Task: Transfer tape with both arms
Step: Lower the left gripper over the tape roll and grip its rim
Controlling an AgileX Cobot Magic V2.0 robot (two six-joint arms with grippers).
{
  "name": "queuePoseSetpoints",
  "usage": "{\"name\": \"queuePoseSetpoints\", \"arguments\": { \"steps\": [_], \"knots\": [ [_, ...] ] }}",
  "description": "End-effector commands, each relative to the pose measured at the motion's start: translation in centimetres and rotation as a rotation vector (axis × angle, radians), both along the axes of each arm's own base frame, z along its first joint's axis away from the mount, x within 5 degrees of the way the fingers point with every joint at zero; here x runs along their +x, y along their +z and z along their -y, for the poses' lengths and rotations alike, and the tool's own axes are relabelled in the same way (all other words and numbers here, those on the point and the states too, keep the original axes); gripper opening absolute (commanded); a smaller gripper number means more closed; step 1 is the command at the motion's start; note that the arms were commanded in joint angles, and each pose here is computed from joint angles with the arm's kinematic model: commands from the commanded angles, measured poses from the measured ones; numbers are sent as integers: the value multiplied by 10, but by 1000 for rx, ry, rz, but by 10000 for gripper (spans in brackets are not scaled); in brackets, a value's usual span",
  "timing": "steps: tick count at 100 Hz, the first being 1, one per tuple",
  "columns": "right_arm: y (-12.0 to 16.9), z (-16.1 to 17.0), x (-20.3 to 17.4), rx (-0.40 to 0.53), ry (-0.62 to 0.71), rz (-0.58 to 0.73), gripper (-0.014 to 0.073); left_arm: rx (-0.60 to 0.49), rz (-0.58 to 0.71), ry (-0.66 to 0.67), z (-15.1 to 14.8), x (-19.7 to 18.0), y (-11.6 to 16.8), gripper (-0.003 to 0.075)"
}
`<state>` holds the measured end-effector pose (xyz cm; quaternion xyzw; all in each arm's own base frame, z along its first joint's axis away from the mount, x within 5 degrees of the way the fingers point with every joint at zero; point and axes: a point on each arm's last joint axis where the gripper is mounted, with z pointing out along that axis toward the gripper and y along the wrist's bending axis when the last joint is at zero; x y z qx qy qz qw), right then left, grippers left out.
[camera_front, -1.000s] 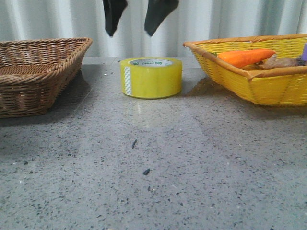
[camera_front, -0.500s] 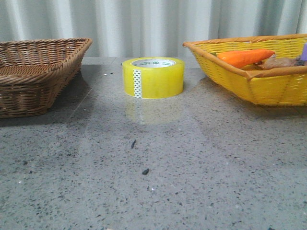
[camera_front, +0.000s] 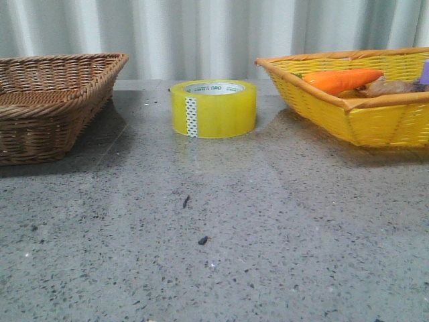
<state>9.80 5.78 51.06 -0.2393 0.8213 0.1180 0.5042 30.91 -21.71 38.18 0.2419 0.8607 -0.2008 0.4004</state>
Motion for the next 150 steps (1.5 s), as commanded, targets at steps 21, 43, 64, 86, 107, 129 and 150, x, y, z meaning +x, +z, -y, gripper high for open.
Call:
{"name": "queuePoseSetpoints", "arguments": {
  "steps": [21, 43, 64, 86, 107, 129, 150],
  "knots": [
    [-16, 17, -29, 88, 19, 149, -60, 17, -74, -14, 24, 33, -16, 513],
    [-15, 35, -57, 125, 26, 186, -60, 89, -123, -1, 34, 53, -57, 510],
    [-13, 47, -77, 162, 30, 235, -60, 102, -136, 5, 40, 63, -76, 484],
    [-13, 51, -84, 172, 31, 248, -60, 115, -160, 6, 41, 65, -84, 335],
    [-13, 51, -84, 173, 32, 246, -60, 138, -157, 17, 38, 64, -83, 382],
    [-13, 51, -84, 174, 32, 249, -60, 122, -263, 97, 29, 64, -77, 575],
    [-13, 50, -83, 183, 36, 256, -60, 143, -345, 141, 5, 72, -74, 546]
  ]
}}
